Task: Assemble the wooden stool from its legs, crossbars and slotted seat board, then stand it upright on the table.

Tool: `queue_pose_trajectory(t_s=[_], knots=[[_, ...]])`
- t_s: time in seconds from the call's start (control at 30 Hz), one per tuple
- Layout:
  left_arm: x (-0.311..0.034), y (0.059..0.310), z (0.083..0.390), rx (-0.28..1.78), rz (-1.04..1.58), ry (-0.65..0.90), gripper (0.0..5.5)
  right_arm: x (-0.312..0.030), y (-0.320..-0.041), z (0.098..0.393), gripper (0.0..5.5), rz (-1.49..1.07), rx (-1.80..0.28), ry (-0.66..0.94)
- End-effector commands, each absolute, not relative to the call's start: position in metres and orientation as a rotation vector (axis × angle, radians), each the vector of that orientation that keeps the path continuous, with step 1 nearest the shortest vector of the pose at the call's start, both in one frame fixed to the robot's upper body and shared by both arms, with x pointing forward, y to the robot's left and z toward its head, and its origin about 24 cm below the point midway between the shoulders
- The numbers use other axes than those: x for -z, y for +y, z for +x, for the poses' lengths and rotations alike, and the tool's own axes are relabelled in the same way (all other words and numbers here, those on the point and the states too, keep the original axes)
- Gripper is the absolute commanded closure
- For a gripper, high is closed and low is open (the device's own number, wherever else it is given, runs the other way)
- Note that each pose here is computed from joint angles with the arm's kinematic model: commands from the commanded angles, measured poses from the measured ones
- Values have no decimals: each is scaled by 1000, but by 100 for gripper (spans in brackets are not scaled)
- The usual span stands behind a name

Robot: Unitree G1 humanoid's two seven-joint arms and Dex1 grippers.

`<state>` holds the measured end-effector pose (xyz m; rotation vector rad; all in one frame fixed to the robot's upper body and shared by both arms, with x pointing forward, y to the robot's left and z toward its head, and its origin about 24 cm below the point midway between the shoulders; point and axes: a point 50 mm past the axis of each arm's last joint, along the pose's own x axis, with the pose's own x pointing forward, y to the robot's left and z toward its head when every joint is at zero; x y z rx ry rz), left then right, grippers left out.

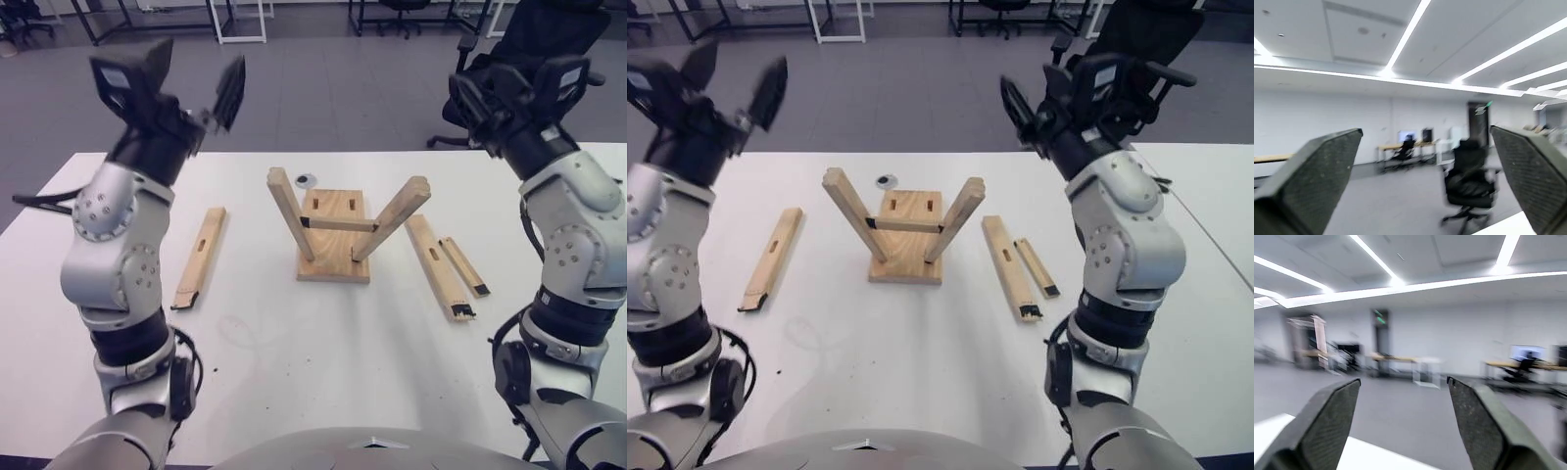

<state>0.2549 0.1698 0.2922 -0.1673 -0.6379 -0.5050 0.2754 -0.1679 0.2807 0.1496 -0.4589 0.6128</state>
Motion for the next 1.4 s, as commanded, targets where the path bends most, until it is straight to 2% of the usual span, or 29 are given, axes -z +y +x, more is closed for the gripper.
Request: queue_pose_trajectory(t_s=[0.03,0.07,0.13,0.2,0.33,0.43,0.57,0.67,0.8,0.87,0.97,1.03,1.07,1.13,1.17,1.2,1.23,1.4], knots=[[-230,161,273,540,-322,-372,68,-240,-145,276,218,303,-716,-270],[-203,157,278,547,-364,-273,68,-216,-137,280,218,346,-712,-152],[-135,134,285,604,-372,7,68,-153,-122,285,218,257,-681,173],[-101,113,277,689,-342,156,68,-137,-113,284,218,173,-694,252],[-131,112,277,717,-340,45,68,-174,-115,294,218,172,-695,94],[-167,130,276,658,-297,-92,68,-202,-116,297,218,165,-697,-42],[-208,164,259,571,-155,-232,68,-238,-124,295,218,151,-701,-204],[-247,171,252,626,-125,-344,68,-251,-133,295,218,119,-681,-255],[-293,165,282,659,-137,-435,68,-257,-137,297,218,91,-666,-294],[-303,161,296,643,-142,-456,68,-267,-143,300,218,86,-627,-354],[-285,152,304,661,-179,-405,68,-268,-139,301,218,75,-640,-371],[-254,143,310,665,-224,-317,68,-259,-135,302,218,73,-652,-339],[-235,137,310,659,-227,-261,68,-252,-135,305,218,74,-641,-308],[-175,129,311,622,-215,-88,68,-239,-136,310,218,71,-615,-246],[-145,138,314,564,-197,-4,68,-233,-136,310,218,68,-613,-221],[-133,144,313,535,-197,21,68,-230,-135,310,218,61,-621,-203],[-139,145,313,544,-204,-7,68,-228,-134,309,218,58,-628,-192],[-228,121,307,692,-260,-324,68,-229,-141,311,218,63,-594,-205]])
